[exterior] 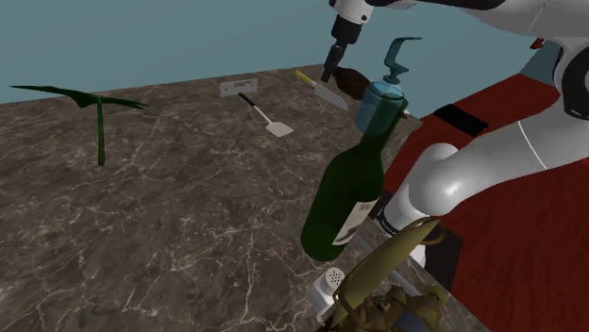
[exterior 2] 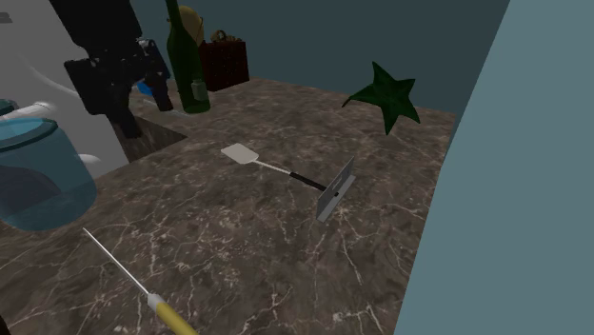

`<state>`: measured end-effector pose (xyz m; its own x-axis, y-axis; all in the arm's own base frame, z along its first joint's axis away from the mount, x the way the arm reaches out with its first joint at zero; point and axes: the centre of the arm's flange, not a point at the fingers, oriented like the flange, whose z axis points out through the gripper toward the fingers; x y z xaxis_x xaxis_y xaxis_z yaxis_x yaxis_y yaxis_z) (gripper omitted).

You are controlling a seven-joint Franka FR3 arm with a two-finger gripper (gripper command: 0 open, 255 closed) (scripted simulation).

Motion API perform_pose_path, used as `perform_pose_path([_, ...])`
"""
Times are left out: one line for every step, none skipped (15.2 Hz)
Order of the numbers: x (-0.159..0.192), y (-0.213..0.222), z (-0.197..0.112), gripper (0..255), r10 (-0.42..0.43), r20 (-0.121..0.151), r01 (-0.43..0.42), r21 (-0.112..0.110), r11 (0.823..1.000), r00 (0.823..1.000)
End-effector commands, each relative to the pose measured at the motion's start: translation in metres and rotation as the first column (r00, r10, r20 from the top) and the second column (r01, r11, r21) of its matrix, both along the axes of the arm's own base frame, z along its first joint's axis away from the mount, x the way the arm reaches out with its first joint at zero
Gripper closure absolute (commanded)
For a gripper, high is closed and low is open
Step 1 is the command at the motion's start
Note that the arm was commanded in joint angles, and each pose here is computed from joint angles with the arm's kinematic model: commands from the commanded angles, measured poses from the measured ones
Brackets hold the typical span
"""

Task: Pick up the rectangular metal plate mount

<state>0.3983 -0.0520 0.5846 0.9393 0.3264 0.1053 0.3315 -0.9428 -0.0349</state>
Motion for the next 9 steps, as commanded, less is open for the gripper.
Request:
perform_pose_path([0.026,-0.007,-0.010,0,0.080,-0.001,-0.080,-0.002,0.997,0.997])
perform_pose_path([0.038,-0.009,-0.015,0,0.117,-0.001,-0.117,-0.002,0.993,0.993])
perform_pose_path([0.051,-0.012,-0.019,0,0.153,-0.002,-0.153,-0.002,0.988,0.988])
perform_pose_path([0.064,-0.013,-0.024,0,0.190,-0.003,-0.190,-0.002,0.982,0.982])
perform_pose_path([0.077,-0.014,-0.028,0,0.226,-0.004,-0.226,-0.001,0.974,0.974])
perform_pose_path([0.090,-0.015,-0.033,0,0.262,-0.005,-0.262,-0.001,0.965,0.965])
perform_pose_path([0.103,-0.015,-0.037,0,0.298,-0.006,-0.298,-0.001,0.955,0.955])
perform_pose_path([0.116,-0.015,-0.042,0,0.333,-0.007,-0.333,-0.001,0.943,0.943])
perform_pose_path([0.129,-0.014,-0.046,0,0.368,-0.007,-0.368,-0.001,0.930,0.930])
